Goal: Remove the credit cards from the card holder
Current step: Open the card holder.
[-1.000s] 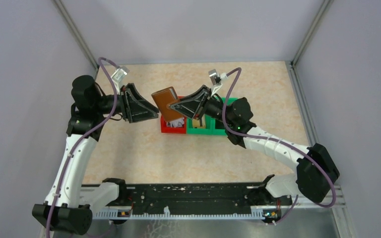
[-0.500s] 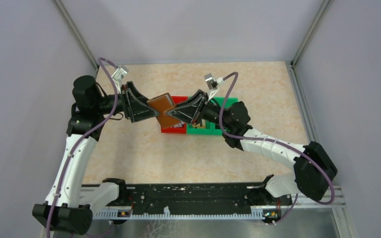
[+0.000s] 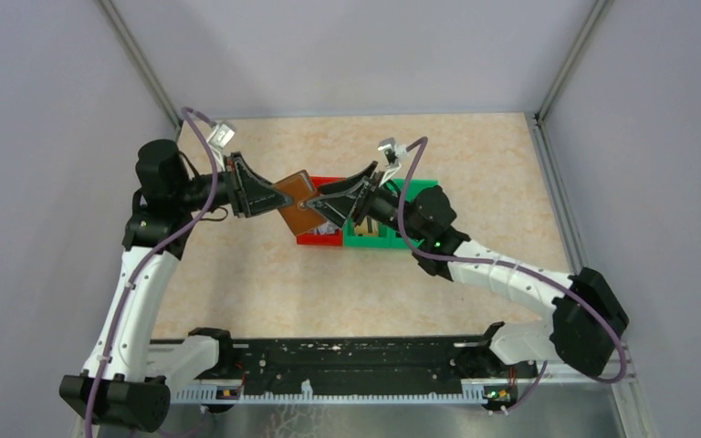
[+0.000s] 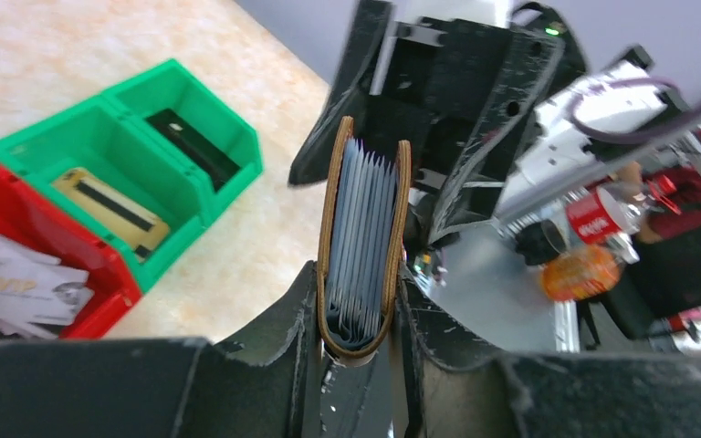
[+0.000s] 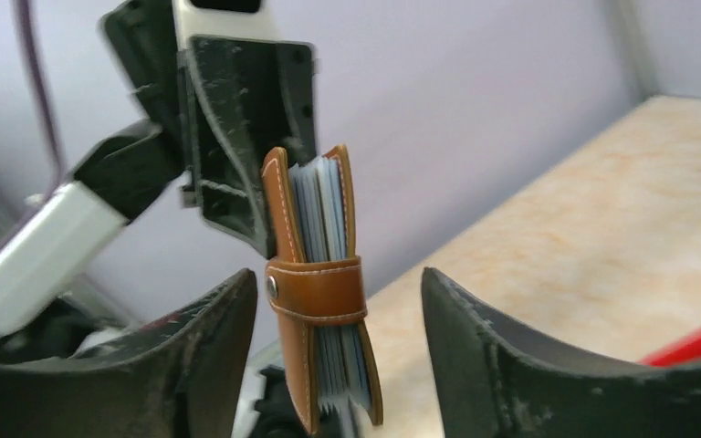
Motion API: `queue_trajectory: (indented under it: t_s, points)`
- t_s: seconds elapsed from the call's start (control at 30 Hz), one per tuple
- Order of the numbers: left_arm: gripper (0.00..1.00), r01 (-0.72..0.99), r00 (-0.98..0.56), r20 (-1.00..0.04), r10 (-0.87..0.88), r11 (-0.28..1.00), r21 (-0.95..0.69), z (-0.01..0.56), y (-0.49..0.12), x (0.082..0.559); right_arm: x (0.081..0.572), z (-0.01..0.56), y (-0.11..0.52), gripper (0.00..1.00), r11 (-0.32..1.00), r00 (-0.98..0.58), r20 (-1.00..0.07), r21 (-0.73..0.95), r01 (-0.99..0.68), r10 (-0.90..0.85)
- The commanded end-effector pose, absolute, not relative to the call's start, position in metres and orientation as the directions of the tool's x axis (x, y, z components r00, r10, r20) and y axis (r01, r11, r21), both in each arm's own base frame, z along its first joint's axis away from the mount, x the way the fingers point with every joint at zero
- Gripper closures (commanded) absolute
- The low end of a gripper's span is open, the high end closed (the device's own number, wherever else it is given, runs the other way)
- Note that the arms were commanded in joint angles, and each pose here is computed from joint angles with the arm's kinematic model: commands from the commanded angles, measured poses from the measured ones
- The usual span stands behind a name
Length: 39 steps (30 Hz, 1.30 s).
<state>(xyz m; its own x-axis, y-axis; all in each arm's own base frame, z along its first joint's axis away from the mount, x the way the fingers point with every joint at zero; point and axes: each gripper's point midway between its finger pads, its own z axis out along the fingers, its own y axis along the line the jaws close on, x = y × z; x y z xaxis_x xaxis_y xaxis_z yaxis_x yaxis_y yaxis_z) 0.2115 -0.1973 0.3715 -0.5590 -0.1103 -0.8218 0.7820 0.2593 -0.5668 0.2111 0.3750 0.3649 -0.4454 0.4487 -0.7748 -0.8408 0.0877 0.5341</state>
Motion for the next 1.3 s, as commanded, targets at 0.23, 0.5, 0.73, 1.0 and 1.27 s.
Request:
queue_trajectory:
  t_s: [0.23, 0.5, 0.73, 1.0, 1.27]
  points:
    - [1.0, 0.617, -0.552, -0.808, -0.205, 0.551, -0.562, 0.347, -0.175, 0.259, 0.243, 0.389, 0.346, 0.27, 0.656, -0.053, -0.944, 0.265, -0.706, 0.324]
    - [1.0, 0.577, -0.583, -0.78, -0.227, 0.56, -0.594, 0.344, -0.174, 0.258, 0.227, 0.375, 0.391, 0.38, 0.701, 0.04, -0.991, 0.064, -0.71, 0.131]
    - [1.0, 0.566, -0.605, -0.762, -0.231, 0.549, -0.615, 0.345, -0.175, 0.256, 0.228, 0.367, 0.399, 0.45, 0.735, 0.101, -0.994, -0.044, -0.677, 0.033]
    - [1.0, 0.555, -0.637, -0.734, -0.237, 0.519, -0.65, 0.344, -0.179, 0.25, 0.245, 0.361, 0.399, 0.63, 0.802, 0.106, -0.994, -0.09, -0.59, -0.033]
    - [1.0, 0.546, -0.645, -0.725, -0.242, 0.518, -0.658, 0.345, -0.179, 0.25, 0.246, 0.353, 0.405, 0.67, 0.819, 0.193, -0.97, -0.232, -0.525, -0.15]
